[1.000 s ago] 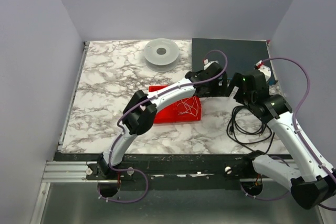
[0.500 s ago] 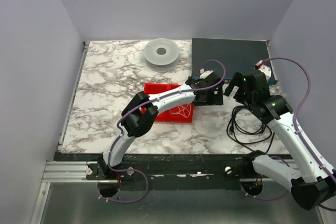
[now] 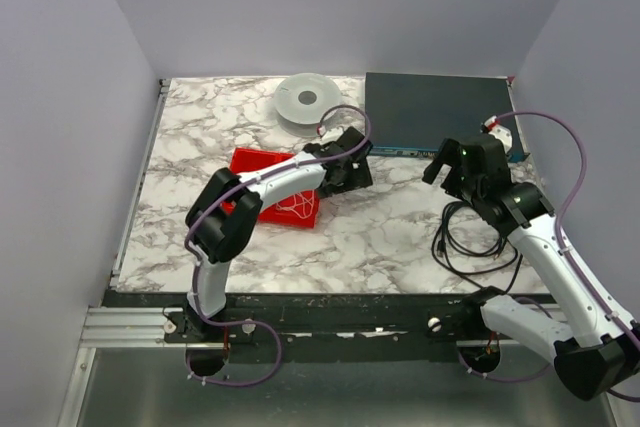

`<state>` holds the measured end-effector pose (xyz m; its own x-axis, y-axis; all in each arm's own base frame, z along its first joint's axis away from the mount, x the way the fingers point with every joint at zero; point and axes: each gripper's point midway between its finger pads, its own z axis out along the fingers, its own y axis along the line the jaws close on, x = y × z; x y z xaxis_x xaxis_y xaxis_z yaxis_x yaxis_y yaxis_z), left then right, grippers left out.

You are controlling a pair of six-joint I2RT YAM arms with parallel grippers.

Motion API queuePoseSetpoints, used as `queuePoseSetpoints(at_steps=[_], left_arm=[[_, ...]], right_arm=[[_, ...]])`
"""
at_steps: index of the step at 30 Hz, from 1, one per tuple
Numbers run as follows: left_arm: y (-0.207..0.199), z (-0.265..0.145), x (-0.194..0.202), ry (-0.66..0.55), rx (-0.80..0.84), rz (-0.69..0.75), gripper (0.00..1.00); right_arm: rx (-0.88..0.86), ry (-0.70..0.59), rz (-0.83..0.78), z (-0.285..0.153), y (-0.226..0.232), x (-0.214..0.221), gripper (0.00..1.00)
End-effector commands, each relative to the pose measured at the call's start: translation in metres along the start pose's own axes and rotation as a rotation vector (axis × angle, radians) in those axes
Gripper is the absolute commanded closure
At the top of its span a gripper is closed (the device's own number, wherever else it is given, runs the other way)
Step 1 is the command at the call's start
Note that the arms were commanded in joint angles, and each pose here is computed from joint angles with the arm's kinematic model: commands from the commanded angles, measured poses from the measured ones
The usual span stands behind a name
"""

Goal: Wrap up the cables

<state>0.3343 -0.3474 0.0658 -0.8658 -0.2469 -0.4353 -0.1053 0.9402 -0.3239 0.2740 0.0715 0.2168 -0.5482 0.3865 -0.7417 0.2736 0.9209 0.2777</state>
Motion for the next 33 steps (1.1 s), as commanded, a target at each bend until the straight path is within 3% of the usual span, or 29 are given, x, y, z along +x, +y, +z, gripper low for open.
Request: queuePoseSetpoints(at_steps=[1, 10, 18, 33], left_arm=[[0.037, -0.01, -0.034, -0.08, -0.07, -0.128, 0.01], [0.108, -0.022, -0.083, -0.177, -0.177, -0.327, 0.01], [0.165, -0.03, -0.11, -0.226, -0.245, -0.398, 0.01], [0.231, -0.053, -0.112, -0.242, -0.377, -0.268, 0.01]], right_arm=[[-0.028, 0.018, 0.006, 0.004, 0.006, 0.006, 0.0], [-0.025, 0.019, -0.003, 0.002, 0.002, 0.009, 0.0], [-0.032, 0.033, -0.012, 0.004, 0.004, 0.013, 0.0], [-0.048, 0.059, -0.002, 0.015, 0.006, 0.026, 0.0]])
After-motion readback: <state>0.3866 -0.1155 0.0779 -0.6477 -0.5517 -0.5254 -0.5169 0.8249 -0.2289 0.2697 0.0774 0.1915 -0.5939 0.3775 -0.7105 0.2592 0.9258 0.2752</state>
